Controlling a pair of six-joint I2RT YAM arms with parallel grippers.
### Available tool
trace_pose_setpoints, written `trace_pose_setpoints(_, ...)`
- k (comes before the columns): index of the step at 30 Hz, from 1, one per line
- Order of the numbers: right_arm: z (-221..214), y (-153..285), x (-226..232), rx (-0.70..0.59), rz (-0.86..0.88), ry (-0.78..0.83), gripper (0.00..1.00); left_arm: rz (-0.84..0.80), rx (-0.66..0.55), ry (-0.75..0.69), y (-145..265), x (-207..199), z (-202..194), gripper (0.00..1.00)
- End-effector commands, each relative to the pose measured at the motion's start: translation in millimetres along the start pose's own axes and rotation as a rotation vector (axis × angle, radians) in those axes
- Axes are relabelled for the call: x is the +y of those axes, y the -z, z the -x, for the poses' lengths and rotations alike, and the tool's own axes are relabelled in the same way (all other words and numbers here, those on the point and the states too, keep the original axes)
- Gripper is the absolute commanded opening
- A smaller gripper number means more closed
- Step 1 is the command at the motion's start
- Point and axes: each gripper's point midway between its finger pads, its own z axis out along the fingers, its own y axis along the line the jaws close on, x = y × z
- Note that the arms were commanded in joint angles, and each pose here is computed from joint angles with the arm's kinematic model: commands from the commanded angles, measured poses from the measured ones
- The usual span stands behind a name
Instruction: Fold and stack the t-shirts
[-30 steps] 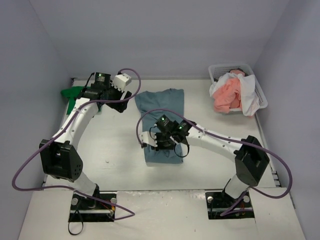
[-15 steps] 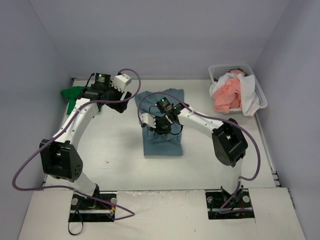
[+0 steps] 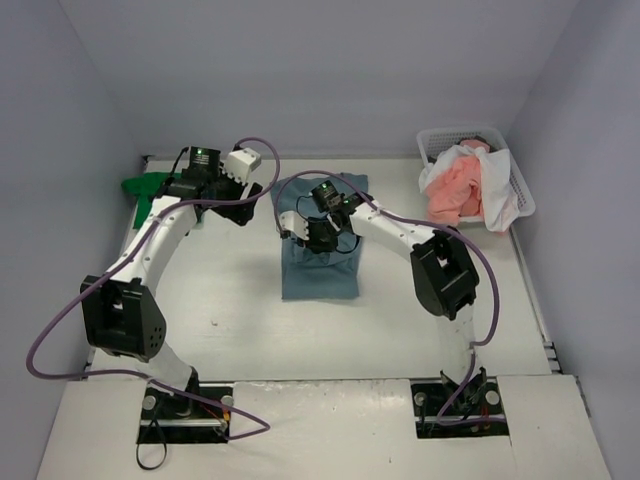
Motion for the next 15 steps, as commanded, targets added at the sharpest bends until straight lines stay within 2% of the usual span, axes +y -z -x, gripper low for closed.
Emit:
trace_pose_setpoints(1,15,18,-26,-0.034,-0.073,0.042,0.00,0.016,-0.093,-0.012,9,7,28,0.73)
trace_pose_setpoints(15,21,45,-81,-0.080,-0.188,0.031,0.00,0.008,-0.085,0.000,1,7,25,0.73)
